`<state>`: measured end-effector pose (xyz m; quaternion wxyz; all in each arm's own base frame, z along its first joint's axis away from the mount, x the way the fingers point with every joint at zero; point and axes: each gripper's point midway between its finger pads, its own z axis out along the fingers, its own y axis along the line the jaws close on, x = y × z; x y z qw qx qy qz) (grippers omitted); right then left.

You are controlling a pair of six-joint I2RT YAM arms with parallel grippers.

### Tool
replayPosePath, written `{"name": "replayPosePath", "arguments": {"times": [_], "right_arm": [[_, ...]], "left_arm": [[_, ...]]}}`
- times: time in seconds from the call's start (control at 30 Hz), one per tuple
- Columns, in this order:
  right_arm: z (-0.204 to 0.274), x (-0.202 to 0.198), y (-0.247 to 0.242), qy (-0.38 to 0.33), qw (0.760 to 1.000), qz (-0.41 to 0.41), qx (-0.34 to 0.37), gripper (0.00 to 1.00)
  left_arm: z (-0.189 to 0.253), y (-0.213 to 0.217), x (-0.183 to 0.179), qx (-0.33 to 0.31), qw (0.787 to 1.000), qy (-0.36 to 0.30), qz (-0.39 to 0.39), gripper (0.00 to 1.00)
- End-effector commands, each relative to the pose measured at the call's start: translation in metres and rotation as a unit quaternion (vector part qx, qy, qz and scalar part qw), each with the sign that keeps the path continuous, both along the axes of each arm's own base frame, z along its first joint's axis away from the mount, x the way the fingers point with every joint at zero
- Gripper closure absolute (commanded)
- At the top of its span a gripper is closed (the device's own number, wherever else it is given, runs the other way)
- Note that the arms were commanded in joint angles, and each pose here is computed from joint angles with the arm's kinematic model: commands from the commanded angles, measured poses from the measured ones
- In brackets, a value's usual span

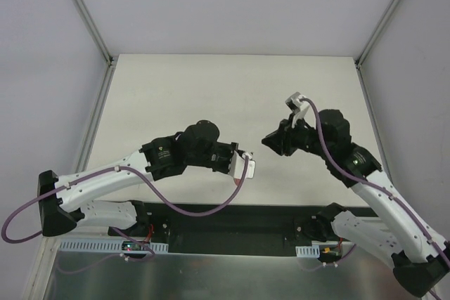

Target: Remove the keys from the keyring

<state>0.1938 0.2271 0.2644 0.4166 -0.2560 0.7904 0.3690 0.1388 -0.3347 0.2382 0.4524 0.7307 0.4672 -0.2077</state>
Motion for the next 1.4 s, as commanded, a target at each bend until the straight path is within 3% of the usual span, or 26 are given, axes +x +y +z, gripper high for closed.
{"name": "replayPosePath", "arguments": {"times": [0.0, 0.13, 0.3, 0.57, 0.87, 1.23, 1.37], "right_arm": [[0.039, 0.019, -0.024, -0.184, 0.981, -0.053, 0.023, 0.71], [0.028, -0.003, -0.014, -0.249, 0.967, 0.031, 0.030, 0.70], [0.020, -0.039, 0.005, -0.270, 0.949, 0.155, 0.055, 0.61], [0.035, -0.057, 0.023, -0.301, 0.921, 0.235, 0.081, 0.62], [0.059, -0.081, 0.039, -0.341, 0.893, 0.279, 0.088, 0.68], [0.060, -0.078, 0.044, -0.350, 0.895, 0.271, 0.063, 0.77], [0.064, -0.086, 0.042, -0.347, 0.891, 0.283, 0.068, 0.67]], "left_arm": [[0.039, -0.006, 0.001, -0.094, 0.995, 0.017, 0.005, 1.00], [0.047, 0.001, 0.003, -0.128, 0.991, 0.039, 0.000, 1.00], [0.064, 0.007, -0.002, -0.173, 0.983, 0.058, -0.021, 1.00], [0.079, 0.012, -0.014, -0.204, 0.974, 0.086, -0.048, 1.00], [0.104, 0.013, -0.020, -0.253, 0.959, 0.105, -0.066, 1.00], [0.112, 0.015, -0.023, -0.283, 0.947, 0.128, -0.086, 1.00], [0.112, 0.016, -0.020, -0.288, 0.945, 0.131, -0.080, 1.00]]}}
